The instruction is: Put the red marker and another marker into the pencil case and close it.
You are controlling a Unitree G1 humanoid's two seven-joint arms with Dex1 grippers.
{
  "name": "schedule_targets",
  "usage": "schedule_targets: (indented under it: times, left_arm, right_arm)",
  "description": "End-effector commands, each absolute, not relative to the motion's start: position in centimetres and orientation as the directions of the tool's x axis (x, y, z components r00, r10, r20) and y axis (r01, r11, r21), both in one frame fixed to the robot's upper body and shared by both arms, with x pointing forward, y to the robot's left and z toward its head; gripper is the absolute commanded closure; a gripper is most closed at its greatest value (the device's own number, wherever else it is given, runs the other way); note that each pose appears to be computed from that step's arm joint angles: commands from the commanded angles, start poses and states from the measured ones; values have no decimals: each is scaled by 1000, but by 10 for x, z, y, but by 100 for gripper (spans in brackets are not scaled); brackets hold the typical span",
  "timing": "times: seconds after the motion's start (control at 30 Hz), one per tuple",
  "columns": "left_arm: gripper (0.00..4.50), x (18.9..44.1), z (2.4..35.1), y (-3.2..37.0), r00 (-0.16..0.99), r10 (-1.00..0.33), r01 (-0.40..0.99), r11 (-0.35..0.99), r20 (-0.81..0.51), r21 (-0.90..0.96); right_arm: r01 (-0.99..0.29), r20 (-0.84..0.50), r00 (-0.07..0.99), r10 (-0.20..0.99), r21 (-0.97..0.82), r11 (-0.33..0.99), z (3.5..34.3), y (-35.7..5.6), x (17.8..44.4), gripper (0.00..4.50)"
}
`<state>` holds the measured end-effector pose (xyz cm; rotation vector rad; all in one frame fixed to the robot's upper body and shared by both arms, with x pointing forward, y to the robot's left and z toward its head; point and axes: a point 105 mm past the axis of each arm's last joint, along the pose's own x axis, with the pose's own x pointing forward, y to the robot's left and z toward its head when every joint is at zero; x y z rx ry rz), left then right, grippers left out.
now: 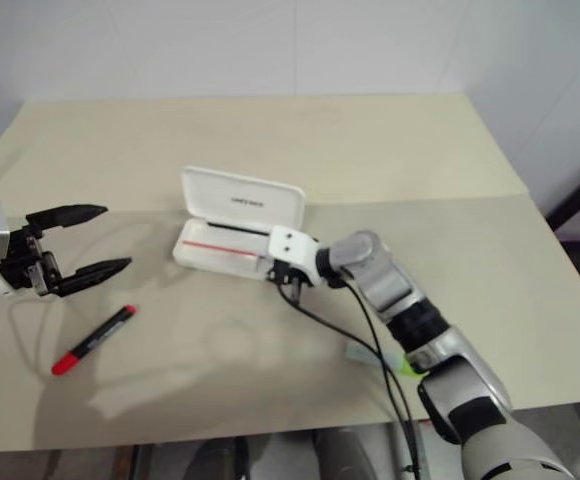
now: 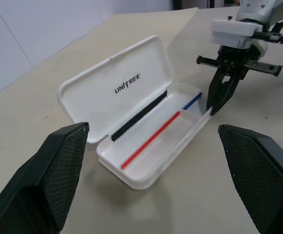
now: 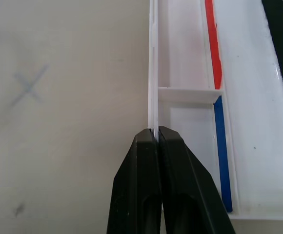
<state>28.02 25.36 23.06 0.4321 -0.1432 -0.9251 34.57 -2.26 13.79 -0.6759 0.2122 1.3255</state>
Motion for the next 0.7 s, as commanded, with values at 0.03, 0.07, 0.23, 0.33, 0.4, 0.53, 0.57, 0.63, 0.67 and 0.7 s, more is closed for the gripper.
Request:
schedule_targets:
  times: [0.03, 0.07, 0.23, 0.33, 0.4, 0.53, 0.57, 0.63, 0.67, 0.7]
  left_arm:
    - [0, 280, 238, 247, 578, -816, 741, 508, -33, 439]
    - [0, 281, 237, 247, 575, -817, 743, 506, -31, 438]
    - [0, 286, 234, 240, 557, -830, 757, 495, -25, 427]
    - [0, 288, 232, 237, 544, -838, 767, 486, -25, 419]
    - [0, 290, 230, 235, 536, -844, 774, 479, -26, 413]
    - [0, 294, 229, 231, 519, -854, 787, 466, -26, 405]
    - [0, 294, 229, 230, 516, -856, 789, 464, -25, 403]
    - [0, 295, 229, 228, 508, -861, 794, 457, -24, 400]
    - [0, 295, 229, 226, 504, -863, 797, 454, -23, 399]
    - [0, 296, 229, 226, 502, -865, 798, 452, -23, 398]
  right_arm:
    - [-921, -470, 242, 849, -386, 49, 160, -35, 333, 448]
    - [-922, -478, 233, 847, -385, 37, 159, -39, 327, 448]
    - [-937, -521, 185, 834, -348, -10, 146, -57, 294, 448]
    - [-940, -532, 168, 830, -341, -28, 140, -63, 282, 448]
    - [-941, -541, 166, 825, -338, -33, 136, -67, 277, 448]
    - [-942, -543, 150, 827, -332, -48, 131, -72, 269, 448]
    - [-942, -542, 151, 826, -332, -45, 130, -72, 268, 448]
    - [-944, -553, 137, 822, -325, -62, 127, -75, 266, 448]
    - [-941, -554, 132, 822, -331, -72, 126, -76, 266, 448]
    - [-940, -559, 125, 820, -330, -82, 125, -77, 265, 448]
